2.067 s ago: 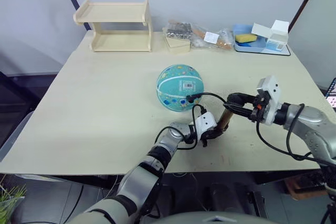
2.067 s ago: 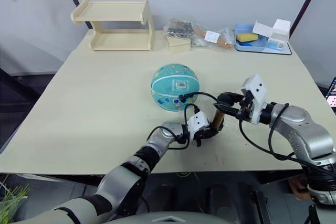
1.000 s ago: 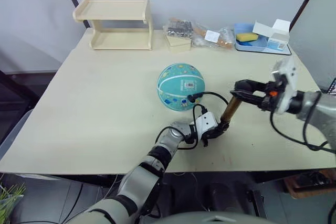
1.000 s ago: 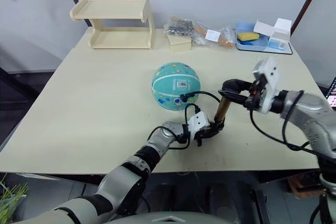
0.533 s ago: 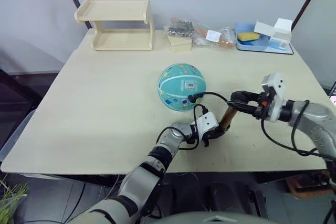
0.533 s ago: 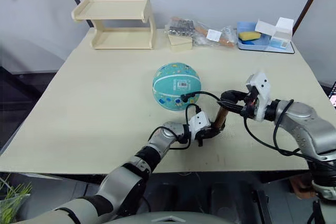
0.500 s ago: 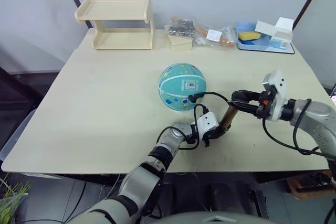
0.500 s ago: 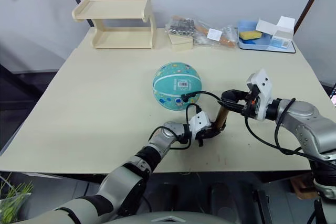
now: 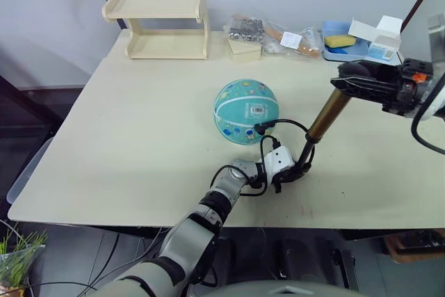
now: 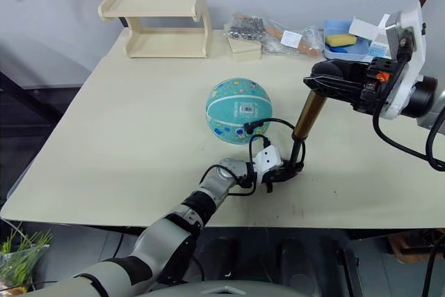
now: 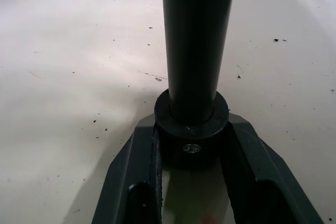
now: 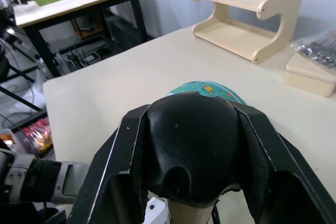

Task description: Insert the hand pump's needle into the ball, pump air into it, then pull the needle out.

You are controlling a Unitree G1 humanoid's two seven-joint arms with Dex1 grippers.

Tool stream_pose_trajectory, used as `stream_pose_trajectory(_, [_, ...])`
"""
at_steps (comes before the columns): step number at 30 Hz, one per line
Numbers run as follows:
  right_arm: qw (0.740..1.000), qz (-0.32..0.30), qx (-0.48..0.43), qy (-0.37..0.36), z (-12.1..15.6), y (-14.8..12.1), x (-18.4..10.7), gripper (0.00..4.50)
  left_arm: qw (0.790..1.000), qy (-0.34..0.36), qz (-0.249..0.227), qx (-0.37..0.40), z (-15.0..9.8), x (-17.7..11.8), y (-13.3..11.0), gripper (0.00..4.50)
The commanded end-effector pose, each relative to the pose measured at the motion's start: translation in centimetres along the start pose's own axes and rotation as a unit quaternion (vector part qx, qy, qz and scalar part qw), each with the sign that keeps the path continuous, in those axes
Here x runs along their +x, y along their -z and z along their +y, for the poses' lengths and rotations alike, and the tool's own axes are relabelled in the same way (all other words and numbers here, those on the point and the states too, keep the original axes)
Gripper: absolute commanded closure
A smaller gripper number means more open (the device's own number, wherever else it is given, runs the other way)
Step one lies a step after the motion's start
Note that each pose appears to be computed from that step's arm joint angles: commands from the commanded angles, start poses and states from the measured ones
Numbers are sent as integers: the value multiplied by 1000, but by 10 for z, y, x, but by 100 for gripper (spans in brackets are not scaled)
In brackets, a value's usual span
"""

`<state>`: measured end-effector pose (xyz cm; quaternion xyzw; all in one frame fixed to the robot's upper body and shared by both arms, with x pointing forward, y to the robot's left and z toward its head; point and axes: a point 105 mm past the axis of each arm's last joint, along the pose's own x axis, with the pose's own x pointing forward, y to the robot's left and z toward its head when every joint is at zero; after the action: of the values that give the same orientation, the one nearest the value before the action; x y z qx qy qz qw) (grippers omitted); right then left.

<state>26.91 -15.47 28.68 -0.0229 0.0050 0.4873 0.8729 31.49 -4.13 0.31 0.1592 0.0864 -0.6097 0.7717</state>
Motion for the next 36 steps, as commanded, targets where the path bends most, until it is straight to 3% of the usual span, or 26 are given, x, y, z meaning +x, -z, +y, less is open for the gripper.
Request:
stream_pose_trajectory(1, [1000, 19, 3, 2, 0, 29, 7, 285, 993, 25, 99, -61, -26, -12, 60, 346])
stream_pose_trajectory(5, [996, 84, 22, 15, -7, 93, 14, 285, 993, 23, 101, -62, -26, -13, 62, 346])
stream_pose_trajectory(12, [987, 145, 69, 28, -7, 190, 27, 285, 993, 16, 100, -67, -25, -16, 64, 346])
stream_pose_trajectory(15, [984, 166, 68, 19, -1, 213, 29, 285, 992, 14, 102, -67, -24, -17, 65, 346])
stream_pose_trajectory(18, [984, 168, 54, 23, -4, 214, 29, 285, 992, 13, 103, -67, -23, -18, 66, 346])
stream_pose_trajectory(21, [989, 143, 40, 29, -10, 192, 27, 285, 992, 13, 103, -68, -23, -18, 66, 346])
stream_pose_trajectory(25, [997, 72, -6, 28, -16, 118, 18, 285, 992, 17, 103, -68, -25, -15, 65, 346])
stream_pose_trajectory(31, [999, -15, -45, 3, -3, 15, 1, 285, 992, 24, 102, -65, -27, -12, 62, 346])
stream_pose_trajectory(36, [997, -47, -57, 2, 4, -32, -14, 285, 992, 28, 100, -65, -27, -11, 61, 346])
